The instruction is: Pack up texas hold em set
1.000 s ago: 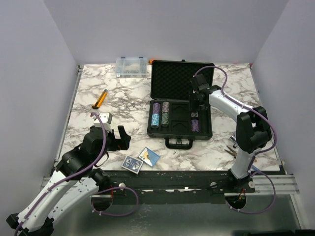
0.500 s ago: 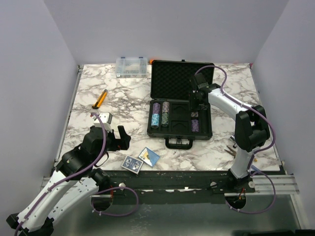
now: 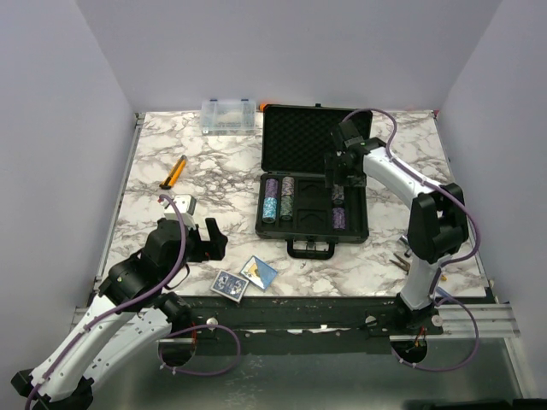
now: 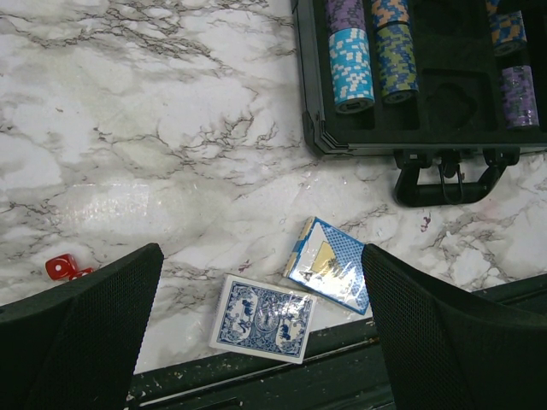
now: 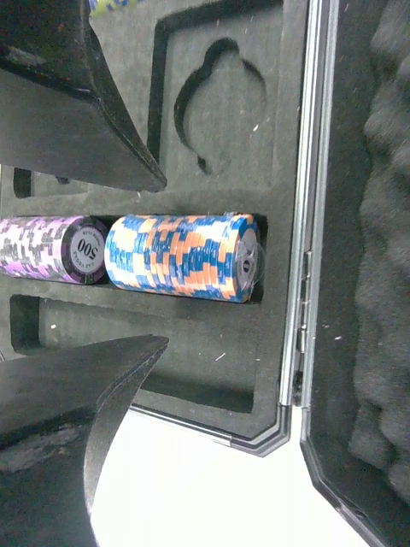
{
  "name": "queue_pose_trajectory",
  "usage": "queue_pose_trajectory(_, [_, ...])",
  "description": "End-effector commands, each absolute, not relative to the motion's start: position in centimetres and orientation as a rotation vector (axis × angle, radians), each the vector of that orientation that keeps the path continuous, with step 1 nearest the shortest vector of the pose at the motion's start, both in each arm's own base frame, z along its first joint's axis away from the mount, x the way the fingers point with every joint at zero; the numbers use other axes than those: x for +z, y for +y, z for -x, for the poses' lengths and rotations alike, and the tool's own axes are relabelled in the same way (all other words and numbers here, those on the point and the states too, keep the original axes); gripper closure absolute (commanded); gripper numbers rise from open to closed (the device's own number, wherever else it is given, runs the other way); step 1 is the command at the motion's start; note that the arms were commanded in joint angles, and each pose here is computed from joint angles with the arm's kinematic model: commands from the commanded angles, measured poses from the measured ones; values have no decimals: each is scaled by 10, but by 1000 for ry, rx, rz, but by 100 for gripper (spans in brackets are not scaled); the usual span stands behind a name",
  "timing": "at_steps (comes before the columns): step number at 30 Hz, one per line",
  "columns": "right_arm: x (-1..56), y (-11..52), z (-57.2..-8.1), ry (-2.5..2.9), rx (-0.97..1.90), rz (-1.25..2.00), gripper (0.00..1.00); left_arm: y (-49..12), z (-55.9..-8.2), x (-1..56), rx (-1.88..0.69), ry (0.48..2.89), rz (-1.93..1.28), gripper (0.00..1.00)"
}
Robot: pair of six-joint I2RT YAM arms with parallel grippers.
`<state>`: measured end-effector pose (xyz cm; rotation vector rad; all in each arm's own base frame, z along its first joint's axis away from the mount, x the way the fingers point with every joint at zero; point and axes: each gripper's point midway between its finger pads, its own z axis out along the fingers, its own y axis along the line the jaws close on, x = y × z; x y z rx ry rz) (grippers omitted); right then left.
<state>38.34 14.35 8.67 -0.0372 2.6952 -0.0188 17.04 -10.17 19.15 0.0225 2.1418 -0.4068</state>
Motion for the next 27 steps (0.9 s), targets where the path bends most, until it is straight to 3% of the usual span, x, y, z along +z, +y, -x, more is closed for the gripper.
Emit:
queue_pose_trajectory(1, [121,145,-388,2642,5,25,28,-103,-172,189,-403,2140,-35,2])
queue_pose_trajectory(20, [202,177,-344,2465,436,93,26,-101,-174,188,-385,2150,-14,2])
queue_pose_trajectory(27, [209,179,-323,2443,525,75,25,-120,-166,179,-522,2228,93,2])
